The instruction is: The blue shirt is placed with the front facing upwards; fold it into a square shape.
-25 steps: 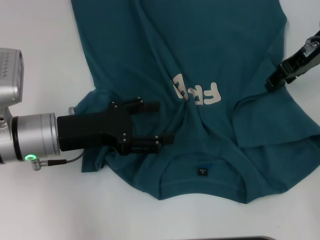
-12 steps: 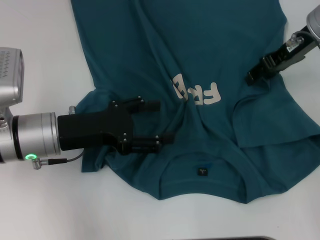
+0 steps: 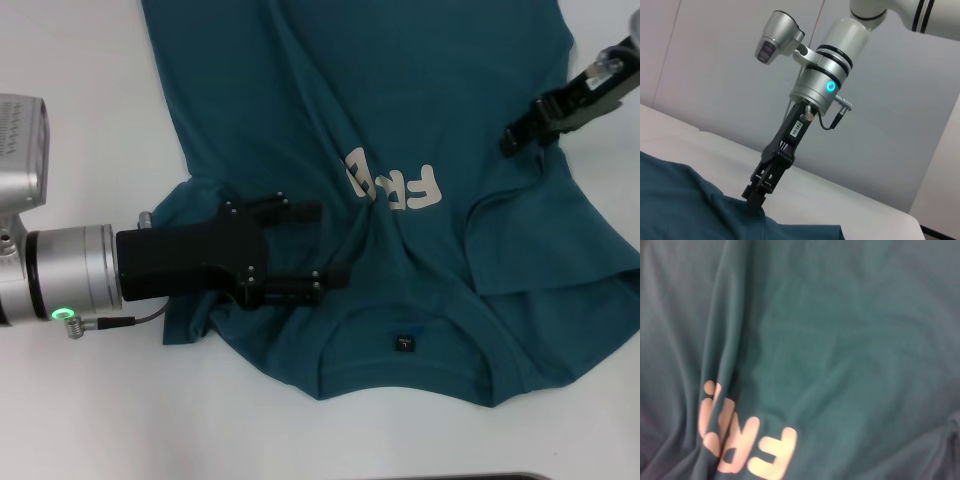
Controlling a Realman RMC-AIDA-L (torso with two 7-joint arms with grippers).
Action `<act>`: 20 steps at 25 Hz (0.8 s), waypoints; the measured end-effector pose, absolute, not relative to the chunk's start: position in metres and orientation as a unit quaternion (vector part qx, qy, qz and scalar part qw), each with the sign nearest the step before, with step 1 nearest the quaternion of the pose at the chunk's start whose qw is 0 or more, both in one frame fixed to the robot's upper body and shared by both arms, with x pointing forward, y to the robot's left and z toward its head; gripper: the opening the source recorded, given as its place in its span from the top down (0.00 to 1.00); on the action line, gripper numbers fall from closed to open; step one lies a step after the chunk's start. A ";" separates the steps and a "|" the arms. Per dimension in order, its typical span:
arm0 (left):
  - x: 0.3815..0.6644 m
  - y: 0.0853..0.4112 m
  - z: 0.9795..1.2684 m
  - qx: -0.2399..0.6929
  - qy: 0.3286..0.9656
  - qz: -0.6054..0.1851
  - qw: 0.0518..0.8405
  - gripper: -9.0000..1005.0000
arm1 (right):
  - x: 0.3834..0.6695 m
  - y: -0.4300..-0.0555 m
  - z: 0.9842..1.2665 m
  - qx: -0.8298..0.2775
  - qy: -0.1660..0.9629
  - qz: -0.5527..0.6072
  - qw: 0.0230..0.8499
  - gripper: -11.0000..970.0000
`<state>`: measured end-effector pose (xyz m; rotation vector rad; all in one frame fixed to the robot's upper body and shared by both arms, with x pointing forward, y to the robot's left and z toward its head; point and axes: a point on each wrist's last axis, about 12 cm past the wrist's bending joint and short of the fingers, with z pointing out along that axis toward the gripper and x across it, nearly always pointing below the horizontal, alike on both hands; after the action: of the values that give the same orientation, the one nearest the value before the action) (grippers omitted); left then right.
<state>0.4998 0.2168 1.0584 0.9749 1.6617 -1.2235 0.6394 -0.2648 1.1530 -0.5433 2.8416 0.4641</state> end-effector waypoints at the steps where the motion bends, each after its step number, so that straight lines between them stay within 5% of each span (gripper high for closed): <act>1: 0.500 0.217 1.058 0.388 0.662 -0.487 0.417 0.10 | 0.639 -0.269 1.155 -0.180 0.966 0.155 0.104 0.36; 20: 0.500 0.214 1.059 0.393 0.657 -0.488 0.418 0.10 | 0.628 -0.304 1.152 -0.111 0.974 0.168 0.107 0.36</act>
<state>0.4999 0.2139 1.0588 0.9853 1.6491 -1.2245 0.6284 -0.3036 1.1517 -0.3273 2.8663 0.4939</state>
